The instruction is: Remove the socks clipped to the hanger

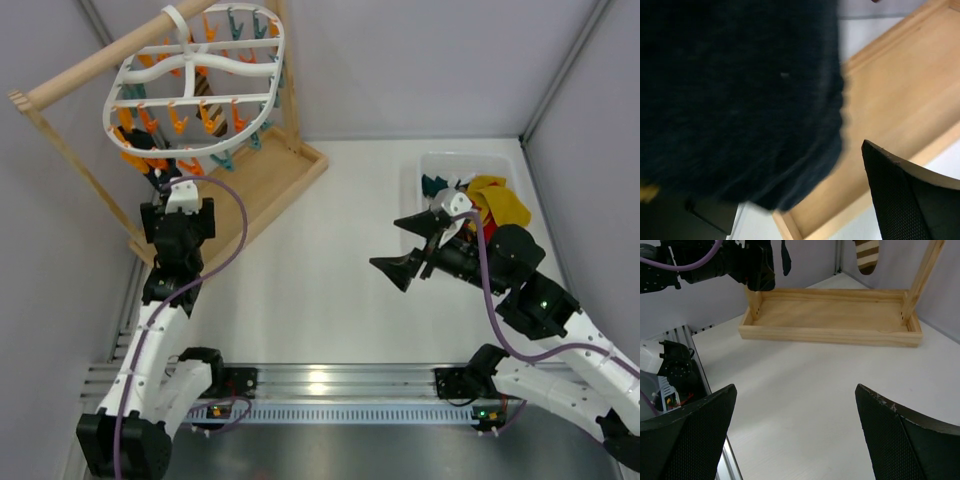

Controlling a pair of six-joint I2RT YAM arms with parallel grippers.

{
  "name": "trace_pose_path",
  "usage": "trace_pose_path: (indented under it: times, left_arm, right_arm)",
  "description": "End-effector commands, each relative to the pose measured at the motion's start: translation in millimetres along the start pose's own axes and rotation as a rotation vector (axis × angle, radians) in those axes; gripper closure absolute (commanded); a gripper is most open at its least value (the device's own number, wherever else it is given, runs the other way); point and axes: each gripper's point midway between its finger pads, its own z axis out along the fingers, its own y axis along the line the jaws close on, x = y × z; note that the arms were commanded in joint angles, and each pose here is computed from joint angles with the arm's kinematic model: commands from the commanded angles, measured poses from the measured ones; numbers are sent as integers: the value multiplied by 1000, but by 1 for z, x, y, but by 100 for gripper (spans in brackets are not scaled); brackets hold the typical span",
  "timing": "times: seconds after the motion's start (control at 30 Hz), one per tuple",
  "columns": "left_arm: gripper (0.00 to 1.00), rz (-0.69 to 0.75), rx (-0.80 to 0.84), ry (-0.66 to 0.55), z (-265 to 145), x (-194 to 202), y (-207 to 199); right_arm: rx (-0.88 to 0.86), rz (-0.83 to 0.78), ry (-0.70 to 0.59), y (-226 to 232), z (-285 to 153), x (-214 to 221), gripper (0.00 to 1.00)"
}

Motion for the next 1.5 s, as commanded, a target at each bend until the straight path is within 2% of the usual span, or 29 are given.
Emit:
trace_pose_path:
  times: [0.0,0.1,0.13,0.2,0.23,0.33,0.43,0.47,0.5,0.6,0.67,0.7,0.8,0.87,0.9,1.0,1.03,1.07,1.23,1.37,1.47]
  left_arm:
    - [5,-55,-6,-156,13,-39,8]
    - [12,-100,-29,-154,16,-44,12]
    - [21,-116,-27,-157,15,-45,12]
    - [25,-145,-19,-159,15,-44,10]
    - [32,-149,-12,-157,16,-44,8]
    - [39,-153,23,-143,20,-40,-1]
    - [36,-151,51,-130,25,-35,-9]
    - [13,-152,53,-123,27,-33,-10]
    - [4,-158,53,-123,28,-33,-11]
    - [5,-149,72,-117,30,-32,-15]
    - [12,-149,82,-116,30,-32,-17]
    - [23,-151,89,-118,30,-32,-18]
    - [44,-163,106,-125,28,-34,-21]
    - [45,-167,118,-135,26,-37,-22]
    - [45,-166,118,-138,25,-37,-22]
    - [34,-159,131,-141,25,-38,-24]
    - [20,-163,128,-140,25,-37,-23]
    - [16,-165,127,-138,25,-36,-23]
    - [13,-170,125,-151,19,-35,-21]
    - [1,-146,114,-165,12,-27,-17]
    - [1,-125,119,-192,4,-26,-15]
  right_arm:
    - [-24,-19,-69,5,-2,-17,2]
    - [-30,-16,-66,5,1,-15,2]
    - [-30,-16,-66,5,2,-15,2]
    - [-36,-14,-57,5,4,-13,2]
    - [-37,-14,-56,6,4,-14,2]
    - [-39,-12,-53,6,5,-12,2]
    - [-37,-12,-55,5,5,-12,2]
    - [-37,-12,-53,5,5,-12,2]
    - [-37,-11,-51,5,6,-11,2]
    - [-41,-10,-46,5,8,-10,2]
    - [-41,-8,-41,5,8,-9,2]
    - [-40,-10,-44,5,8,-10,2]
    - [-43,-10,-46,6,7,-10,2]
    - [-40,-10,-44,5,7,-9,2]
    - [-43,-8,-44,6,8,-9,2]
    - [-43,-10,-46,6,7,-9,2]
    - [-43,-10,-46,6,8,-10,2]
    - [-44,-9,-46,6,7,-9,2]
    - [-47,-8,-42,7,7,-8,2]
    - [-54,-7,-44,8,6,-9,2]
    - [-64,-7,-43,10,6,-8,2]
